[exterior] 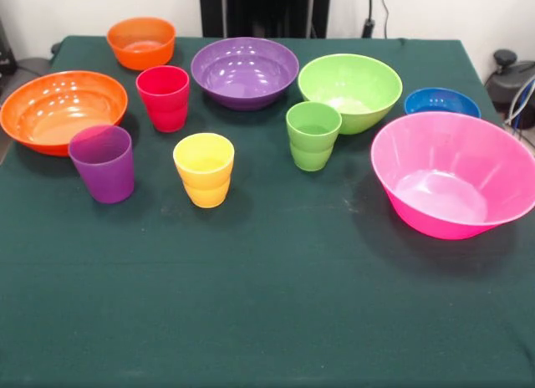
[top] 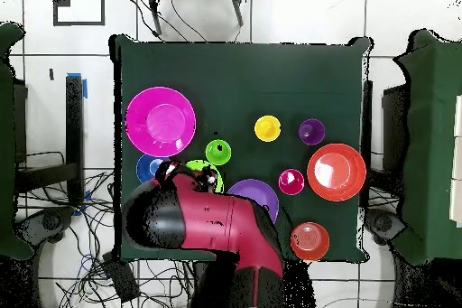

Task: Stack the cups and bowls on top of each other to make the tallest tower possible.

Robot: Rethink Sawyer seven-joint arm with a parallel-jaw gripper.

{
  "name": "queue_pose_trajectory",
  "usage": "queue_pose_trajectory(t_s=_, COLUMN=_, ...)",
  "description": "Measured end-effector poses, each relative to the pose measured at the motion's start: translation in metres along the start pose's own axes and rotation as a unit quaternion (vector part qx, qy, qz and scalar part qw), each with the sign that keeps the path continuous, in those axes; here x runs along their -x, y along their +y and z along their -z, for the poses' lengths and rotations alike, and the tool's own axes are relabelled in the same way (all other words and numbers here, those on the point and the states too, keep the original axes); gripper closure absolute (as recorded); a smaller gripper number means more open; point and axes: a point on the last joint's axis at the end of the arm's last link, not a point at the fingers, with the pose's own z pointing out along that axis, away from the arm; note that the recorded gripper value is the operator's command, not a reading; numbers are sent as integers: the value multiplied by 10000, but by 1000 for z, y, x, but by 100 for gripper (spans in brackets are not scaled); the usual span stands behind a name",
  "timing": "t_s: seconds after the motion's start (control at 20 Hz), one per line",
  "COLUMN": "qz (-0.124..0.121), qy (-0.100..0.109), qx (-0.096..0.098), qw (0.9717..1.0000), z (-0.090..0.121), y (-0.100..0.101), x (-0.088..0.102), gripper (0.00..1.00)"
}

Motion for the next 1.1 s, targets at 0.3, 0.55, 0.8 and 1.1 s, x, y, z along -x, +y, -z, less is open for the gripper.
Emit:
queue_pose_trajectory(t_s=0.3, qz=-58, qy=-184, qx=-73, qw=9998, z=-21, y=0, x=47, gripper=0)
queue_pose_trajectory(t_s=0.55, qz=-108, qy=-243, qx=-147, qw=9995, z=-44, y=-3, x=75, gripper=0)
queue_pose_trajectory(t_s=0.8, qz=-154, qy=-197, qx=-223, qw=9994, z=-70, y=-7, x=89, gripper=0)
queue_pose_trajectory(t_s=1.1, qz=-224, qy=-47, qx=-264, qw=9994, z=-100, y=-7, x=90, gripper=0)
